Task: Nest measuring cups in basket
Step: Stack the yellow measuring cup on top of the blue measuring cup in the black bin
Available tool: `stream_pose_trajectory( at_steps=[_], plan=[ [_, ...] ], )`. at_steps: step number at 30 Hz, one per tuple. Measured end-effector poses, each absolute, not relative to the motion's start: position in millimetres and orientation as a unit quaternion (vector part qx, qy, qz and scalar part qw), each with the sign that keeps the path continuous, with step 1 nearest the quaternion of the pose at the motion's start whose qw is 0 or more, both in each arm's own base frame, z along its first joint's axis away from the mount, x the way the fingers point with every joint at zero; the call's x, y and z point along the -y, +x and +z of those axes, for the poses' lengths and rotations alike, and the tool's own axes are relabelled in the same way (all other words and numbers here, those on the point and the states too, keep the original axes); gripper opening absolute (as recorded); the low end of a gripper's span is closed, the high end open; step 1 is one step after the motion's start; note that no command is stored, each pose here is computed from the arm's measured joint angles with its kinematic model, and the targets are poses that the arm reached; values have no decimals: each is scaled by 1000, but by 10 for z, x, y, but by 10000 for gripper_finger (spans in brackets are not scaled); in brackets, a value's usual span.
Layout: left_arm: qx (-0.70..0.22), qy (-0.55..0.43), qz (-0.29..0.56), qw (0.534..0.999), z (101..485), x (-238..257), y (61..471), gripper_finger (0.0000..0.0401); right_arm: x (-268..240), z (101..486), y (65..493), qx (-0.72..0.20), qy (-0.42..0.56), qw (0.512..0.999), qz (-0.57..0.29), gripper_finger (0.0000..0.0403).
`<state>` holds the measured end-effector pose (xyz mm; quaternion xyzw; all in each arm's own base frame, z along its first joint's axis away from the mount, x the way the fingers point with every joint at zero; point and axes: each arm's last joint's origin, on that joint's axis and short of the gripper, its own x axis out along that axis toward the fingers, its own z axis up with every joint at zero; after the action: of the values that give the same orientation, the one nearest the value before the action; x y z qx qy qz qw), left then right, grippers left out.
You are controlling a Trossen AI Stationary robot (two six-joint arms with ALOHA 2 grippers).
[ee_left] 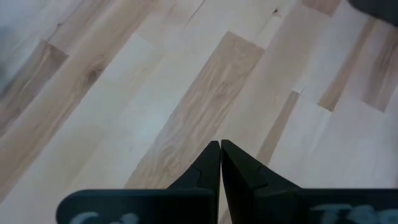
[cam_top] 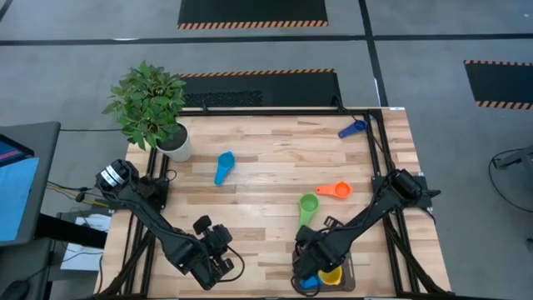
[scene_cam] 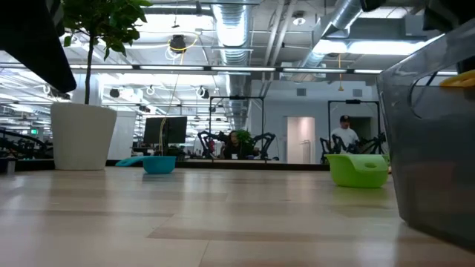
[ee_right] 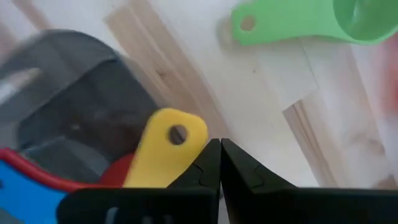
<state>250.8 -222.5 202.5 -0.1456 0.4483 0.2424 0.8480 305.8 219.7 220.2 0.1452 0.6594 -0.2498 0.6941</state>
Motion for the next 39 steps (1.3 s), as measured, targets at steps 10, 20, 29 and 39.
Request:
stream_pose_trajectory(
  at_steps=[10,20,29,39],
  plan=[
    [-350,-223,114,903,2185,2420,2846,0,-2195,2281,3064,-661,141,694,-248,17],
    [-270,-242,44,931,2025,2645,3133,0,-2104,2286,3067,-676,141,673,-267,29],
    [-259,-146,3,955,1953,3226,3736,0,-2091,2288,3068,-676,148,668,-274,22],
    [-308,-56,-26,949,1787,3629,4143,0,-2078,2287,3083,-681,158,662,-271,34]
  ],
)
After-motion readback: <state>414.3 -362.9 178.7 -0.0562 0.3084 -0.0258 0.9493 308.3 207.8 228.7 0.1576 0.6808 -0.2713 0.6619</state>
